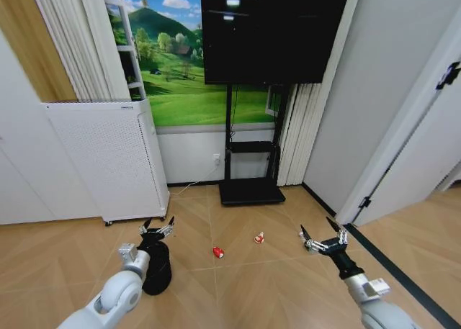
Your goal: Pick up the trash bin and place the garbage on the floor into it.
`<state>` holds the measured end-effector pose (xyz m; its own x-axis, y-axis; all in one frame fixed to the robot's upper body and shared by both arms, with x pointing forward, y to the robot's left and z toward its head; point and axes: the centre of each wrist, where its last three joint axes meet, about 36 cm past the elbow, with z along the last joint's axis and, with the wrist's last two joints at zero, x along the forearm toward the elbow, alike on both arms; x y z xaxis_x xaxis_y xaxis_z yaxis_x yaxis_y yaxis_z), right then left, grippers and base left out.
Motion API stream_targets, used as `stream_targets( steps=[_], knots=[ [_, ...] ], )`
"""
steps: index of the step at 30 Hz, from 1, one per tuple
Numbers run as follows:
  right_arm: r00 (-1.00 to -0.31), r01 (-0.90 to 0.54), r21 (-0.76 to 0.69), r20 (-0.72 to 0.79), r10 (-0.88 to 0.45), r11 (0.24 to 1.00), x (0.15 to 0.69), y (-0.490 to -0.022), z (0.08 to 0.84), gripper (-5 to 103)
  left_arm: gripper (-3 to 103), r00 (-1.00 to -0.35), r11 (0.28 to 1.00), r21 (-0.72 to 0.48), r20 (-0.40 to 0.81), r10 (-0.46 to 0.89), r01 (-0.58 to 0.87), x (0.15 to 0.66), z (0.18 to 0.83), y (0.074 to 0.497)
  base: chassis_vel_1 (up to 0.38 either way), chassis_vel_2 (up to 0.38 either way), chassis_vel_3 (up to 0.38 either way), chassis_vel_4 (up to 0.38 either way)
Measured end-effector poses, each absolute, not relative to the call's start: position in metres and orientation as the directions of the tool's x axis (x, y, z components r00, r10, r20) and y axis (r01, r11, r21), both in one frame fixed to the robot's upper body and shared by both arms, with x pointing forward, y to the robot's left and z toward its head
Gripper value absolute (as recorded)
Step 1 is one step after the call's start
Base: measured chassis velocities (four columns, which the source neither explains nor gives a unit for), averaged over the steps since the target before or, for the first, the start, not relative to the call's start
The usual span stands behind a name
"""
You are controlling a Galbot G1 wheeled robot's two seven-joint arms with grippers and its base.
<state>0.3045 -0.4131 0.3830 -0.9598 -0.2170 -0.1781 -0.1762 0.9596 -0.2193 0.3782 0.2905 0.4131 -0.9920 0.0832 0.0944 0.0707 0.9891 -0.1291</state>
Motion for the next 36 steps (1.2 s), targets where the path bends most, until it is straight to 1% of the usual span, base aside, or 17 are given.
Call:
stream_targets(
  steps=[3, 7, 16, 20, 27, 36],
  knots=[
    [-0.959, -0.183, -0.233, -0.170, -0.225, 0.955, 0.304, -0.418, 0.381, 100, 100, -0.992, 0.989, -0.133, 0.098, 0.083, 0.069, 0.377, 0.411, 0.289, -0.038, 0.042, 0.006, -0.022],
    [-0.959, -0.181, -0.248, -0.169, -0.227, 0.952, 0.303, -0.419, 0.379, 100, 100, -0.992, 0.989, -0.135, 0.100, 0.082, 0.068, 0.378, 0.409, 0.288, -0.040, 0.138, 0.063, -0.199],
    [-0.963, -0.151, -0.248, -0.180, -0.198, 0.957, 0.300, -0.409, 0.370, 100, 100, -0.992, 0.990, -0.131, 0.105, 0.074, 0.060, 0.380, 0.405, 0.289, -0.006, 0.338, 0.031, -0.318],
    [-0.965, -0.139, -0.247, -0.181, -0.187, 0.959, 0.297, -0.407, 0.365, 100, 100, -0.992, 0.989, -0.138, 0.102, 0.070, 0.056, 0.381, 0.402, 0.288, -0.007, 0.199, 0.016, -0.188],
    [-0.965, -0.138, -0.246, -0.184, -0.186, 0.960, 0.291, -0.405, 0.357, 100, 100, -0.991, 0.989, -0.125, 0.091, 0.094, 0.082, 0.382, 0.399, 0.289, 0.005, -0.050, 0.008, 0.028],
    [-0.966, -0.139, -0.267, -0.175, -0.189, 0.954, 0.284, -0.405, 0.349, 100, 100, -0.991, 0.991, -0.113, 0.105, 0.088, 0.076, 0.382, 0.394, 0.292, 0.000, -0.020, 0.005, 0.031]
  ],
)
